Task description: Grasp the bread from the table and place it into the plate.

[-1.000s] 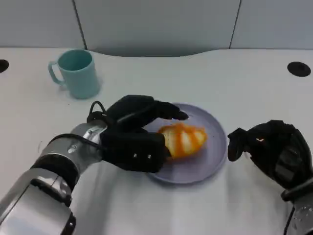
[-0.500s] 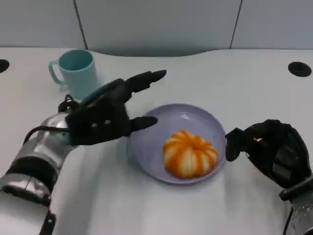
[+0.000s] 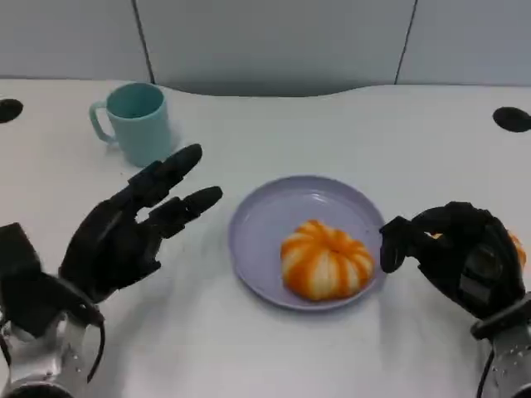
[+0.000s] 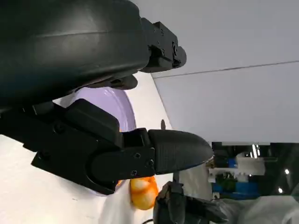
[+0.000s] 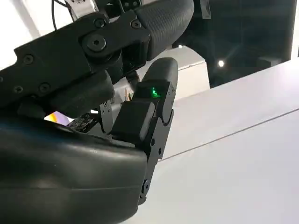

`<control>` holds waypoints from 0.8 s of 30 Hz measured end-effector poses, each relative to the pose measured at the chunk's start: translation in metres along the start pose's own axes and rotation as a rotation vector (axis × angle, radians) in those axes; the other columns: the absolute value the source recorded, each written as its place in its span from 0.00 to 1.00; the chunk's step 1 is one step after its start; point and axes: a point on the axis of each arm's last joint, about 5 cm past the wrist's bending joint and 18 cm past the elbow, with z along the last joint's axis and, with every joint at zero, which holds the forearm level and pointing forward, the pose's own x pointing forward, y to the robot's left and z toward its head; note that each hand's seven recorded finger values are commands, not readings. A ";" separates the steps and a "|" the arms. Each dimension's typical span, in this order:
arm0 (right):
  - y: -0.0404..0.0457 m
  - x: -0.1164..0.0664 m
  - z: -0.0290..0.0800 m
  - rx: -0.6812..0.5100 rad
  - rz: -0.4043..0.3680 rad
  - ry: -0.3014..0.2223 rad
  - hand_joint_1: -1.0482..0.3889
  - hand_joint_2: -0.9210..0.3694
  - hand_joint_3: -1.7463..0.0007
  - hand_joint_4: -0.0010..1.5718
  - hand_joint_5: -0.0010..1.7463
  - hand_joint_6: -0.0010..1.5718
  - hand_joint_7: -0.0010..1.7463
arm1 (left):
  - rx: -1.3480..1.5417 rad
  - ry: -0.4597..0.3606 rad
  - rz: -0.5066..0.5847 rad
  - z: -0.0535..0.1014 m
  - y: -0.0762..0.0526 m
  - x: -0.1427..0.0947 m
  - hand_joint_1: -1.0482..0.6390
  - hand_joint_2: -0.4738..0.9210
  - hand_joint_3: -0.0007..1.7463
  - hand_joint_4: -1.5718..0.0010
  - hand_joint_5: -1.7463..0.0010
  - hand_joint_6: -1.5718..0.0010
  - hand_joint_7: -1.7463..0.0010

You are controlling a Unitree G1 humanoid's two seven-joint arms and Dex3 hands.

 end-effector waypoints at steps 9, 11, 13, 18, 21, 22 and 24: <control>-0.0083 -0.009 0.011 -0.011 -0.043 0.034 0.37 0.08 1.00 0.48 0.78 0.80 0.02 | -0.219 0.017 0.257 -0.037 -0.025 -0.058 0.04 1.00 0.34 0.59 0.03 0.54 0.36; -0.0092 -0.010 0.013 -0.021 -0.043 0.050 0.38 0.07 1.00 0.48 0.78 0.79 0.02 | -0.218 0.012 0.266 -0.037 -0.024 -0.059 0.04 1.00 0.35 0.58 0.01 0.55 0.31; -0.0105 -0.012 0.014 -0.022 -0.042 0.051 0.39 0.07 1.00 0.48 0.77 0.79 0.02 | -0.220 0.010 0.261 -0.037 -0.024 -0.058 0.04 1.00 0.35 0.58 0.00 0.55 0.29; -0.0114 -0.018 0.010 0.002 -0.037 0.054 0.37 0.08 1.00 0.51 0.75 0.80 0.03 | -0.249 0.026 0.235 -0.038 -0.023 -0.055 0.04 1.00 0.34 0.56 0.00 0.56 0.22; -0.0119 -0.019 0.009 -0.002 -0.042 0.042 0.37 0.08 1.00 0.52 0.74 0.80 0.03 | -0.250 0.023 0.225 -0.037 -0.022 -0.052 0.04 1.00 0.35 0.55 0.00 0.57 0.20; -0.0120 -0.019 0.010 -0.006 -0.043 0.038 0.37 0.08 1.00 0.52 0.74 0.80 0.03 | -0.250 0.022 0.226 -0.036 -0.021 -0.052 0.04 1.00 0.35 0.55 0.00 0.57 0.19; -0.0119 -0.017 0.010 -0.013 -0.041 0.030 0.37 0.08 1.00 0.51 0.75 0.79 0.03 | -0.249 0.024 0.231 -0.036 -0.020 -0.052 0.04 1.00 0.33 0.54 0.00 0.58 0.19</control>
